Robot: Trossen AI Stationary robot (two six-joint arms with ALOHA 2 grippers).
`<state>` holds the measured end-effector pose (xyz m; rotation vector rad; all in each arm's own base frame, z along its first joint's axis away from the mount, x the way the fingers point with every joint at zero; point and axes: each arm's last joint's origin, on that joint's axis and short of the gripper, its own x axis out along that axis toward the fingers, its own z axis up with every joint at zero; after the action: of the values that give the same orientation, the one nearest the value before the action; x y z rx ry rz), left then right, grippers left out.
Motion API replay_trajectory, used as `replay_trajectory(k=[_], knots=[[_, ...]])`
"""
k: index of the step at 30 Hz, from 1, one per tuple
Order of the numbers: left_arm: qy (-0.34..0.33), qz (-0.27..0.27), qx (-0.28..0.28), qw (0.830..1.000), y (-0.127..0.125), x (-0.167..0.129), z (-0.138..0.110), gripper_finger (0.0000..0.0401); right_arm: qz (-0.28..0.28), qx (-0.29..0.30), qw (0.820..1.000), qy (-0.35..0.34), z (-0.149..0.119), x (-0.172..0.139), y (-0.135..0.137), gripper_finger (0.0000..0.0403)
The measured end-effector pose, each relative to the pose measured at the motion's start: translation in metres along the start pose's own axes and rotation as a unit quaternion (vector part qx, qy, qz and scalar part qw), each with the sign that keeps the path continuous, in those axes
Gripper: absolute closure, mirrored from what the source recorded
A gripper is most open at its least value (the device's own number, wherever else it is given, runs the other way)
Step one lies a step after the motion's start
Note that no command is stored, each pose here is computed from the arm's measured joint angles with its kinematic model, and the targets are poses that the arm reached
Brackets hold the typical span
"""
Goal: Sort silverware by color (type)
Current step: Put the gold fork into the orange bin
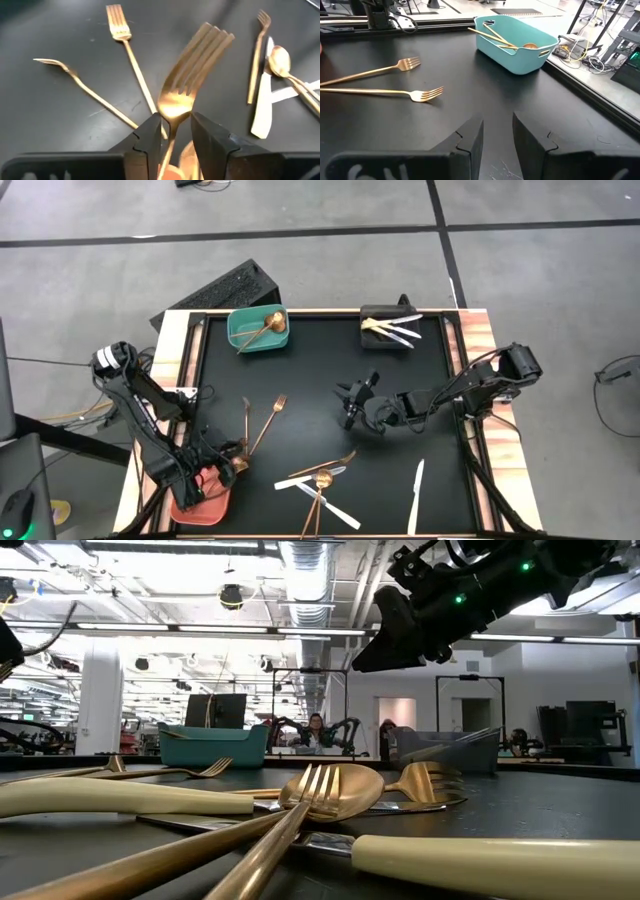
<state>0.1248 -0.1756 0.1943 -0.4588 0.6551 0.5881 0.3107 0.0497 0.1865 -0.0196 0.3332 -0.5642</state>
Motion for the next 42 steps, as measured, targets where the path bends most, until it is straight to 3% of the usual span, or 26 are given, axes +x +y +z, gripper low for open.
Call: replay_trajectory(k=[11, 22, 29, 42], knots=[[0.041, -0.012, -0.005, 0.999, -0.011, -0.011, 0.004, 0.0305, 0.001, 0.0, 1.0, 0.0, 0.0, 0.0, 0.0, 0.028], [0.002, -0.076, 0.097, 0.992, -0.032, -0.012, 0.013, 0.0305, 0.002, 0.013, 1.0, 0.001, 0.0, 0.0, 0.0, 0.028], [-0.084, -0.012, 0.128, 0.988, -0.032, 0.013, 0.04, 0.0305, 0.041, 0.027, 0.999, 0.01, -0.001, 0.0, 0.002, 0.028], [-0.045, 0.078, 0.143, 0.986, -0.021, 0.055, 0.08, 0.0305, 0.066, 0.001, 0.997, 0.042, -0.01, -0.008, 0.01, 0.028]])
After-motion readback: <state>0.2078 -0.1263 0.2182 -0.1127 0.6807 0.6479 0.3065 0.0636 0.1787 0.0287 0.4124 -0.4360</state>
